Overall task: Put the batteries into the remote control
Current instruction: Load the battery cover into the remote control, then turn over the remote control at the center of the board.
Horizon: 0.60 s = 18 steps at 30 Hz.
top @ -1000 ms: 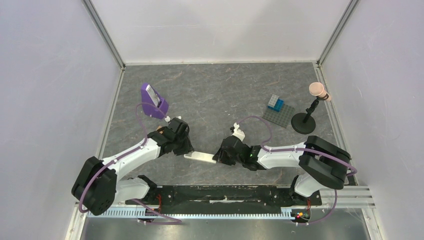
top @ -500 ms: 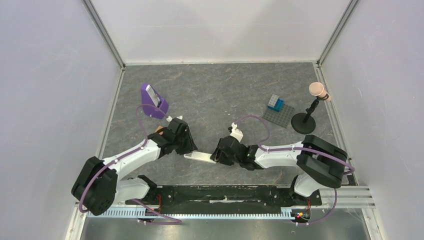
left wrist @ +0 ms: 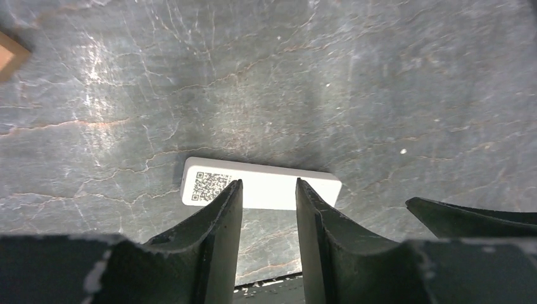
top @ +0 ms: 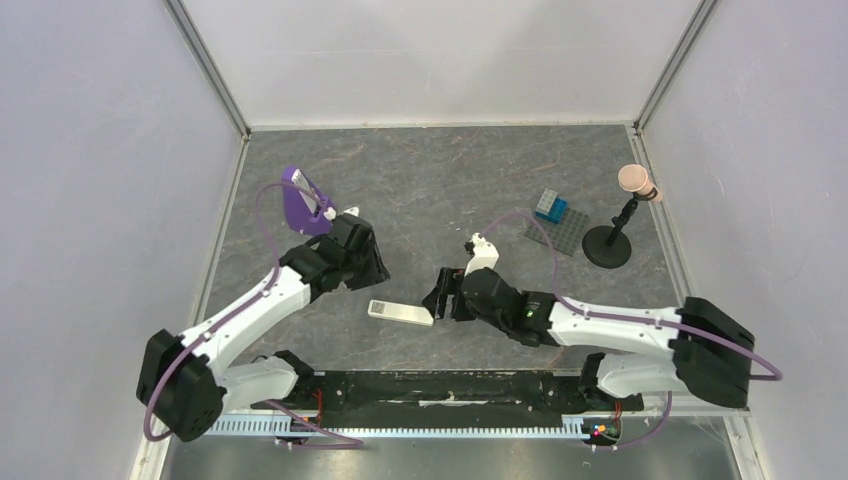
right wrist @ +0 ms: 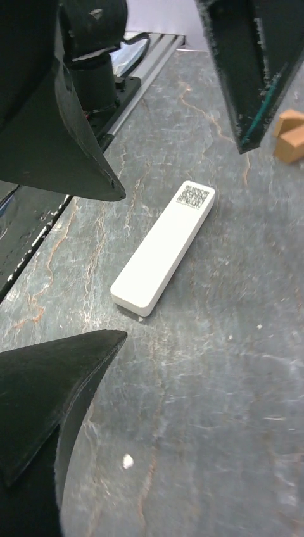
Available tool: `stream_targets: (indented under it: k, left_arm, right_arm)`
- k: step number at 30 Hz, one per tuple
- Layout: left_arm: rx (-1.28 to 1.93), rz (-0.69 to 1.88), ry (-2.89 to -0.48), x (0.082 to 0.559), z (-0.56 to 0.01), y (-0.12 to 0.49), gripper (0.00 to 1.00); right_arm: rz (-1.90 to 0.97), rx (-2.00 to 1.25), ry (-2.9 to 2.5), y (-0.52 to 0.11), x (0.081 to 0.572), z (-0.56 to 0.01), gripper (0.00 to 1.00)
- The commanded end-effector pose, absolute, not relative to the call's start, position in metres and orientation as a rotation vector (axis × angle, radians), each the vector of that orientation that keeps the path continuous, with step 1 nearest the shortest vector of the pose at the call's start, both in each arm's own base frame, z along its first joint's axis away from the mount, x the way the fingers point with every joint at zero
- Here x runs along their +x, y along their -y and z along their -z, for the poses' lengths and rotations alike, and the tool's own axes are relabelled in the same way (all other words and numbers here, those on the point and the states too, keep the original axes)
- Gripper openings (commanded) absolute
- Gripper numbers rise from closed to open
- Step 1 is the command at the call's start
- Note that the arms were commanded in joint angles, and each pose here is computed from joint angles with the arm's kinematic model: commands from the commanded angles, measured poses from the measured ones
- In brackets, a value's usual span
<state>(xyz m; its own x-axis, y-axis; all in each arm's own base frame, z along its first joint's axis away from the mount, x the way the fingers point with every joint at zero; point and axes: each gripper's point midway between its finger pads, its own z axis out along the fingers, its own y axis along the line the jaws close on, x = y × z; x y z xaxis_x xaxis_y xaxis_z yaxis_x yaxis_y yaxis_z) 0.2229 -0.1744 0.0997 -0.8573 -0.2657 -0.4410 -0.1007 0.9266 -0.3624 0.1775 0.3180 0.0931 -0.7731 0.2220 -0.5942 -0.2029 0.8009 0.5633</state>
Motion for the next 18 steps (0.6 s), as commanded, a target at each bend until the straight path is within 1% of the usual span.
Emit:
stream_targets:
  k: [1,4,6,9,14,18]
  left_arm:
    - [-0.243,0.413,-2.488,0.226,-0.140,0.158,0.44]
    - [-0.261,0.422,-2.438,0.218,-0.159,0.148,0.57]
    - [-0.277,0.431,-2.402,0.212,-0.172,0.141,0.66]
    - [-0.294,0.462,-2.344,0.202,-0.191,0.131,0.73]
    - [-0.343,0.443,-2.300,0.186,-0.209,0.111,0.76]
    - [-0.357,0.450,-2.277,0.178,-0.218,0.103,0.77]
  right_arm:
    - [-0.770,-0.321,-2.142,-0.312,0.181,-0.119,0.77]
    - [-0.788,-0.662,-2.008,-0.330,0.173,-0.136,0.78]
    - [-0.773,-0.898,-1.963,-0.343,0.166,-0.134,0.79]
    - [-0.689,-1.164,-1.964,-0.358,0.165,-0.115,0.79]
    - [-0.561,-1.412,-1.962,-0.370,0.174,-0.078,0.78]
    - [-0.587,-1.550,-1.977,-0.379,0.166,-0.058,0.78]
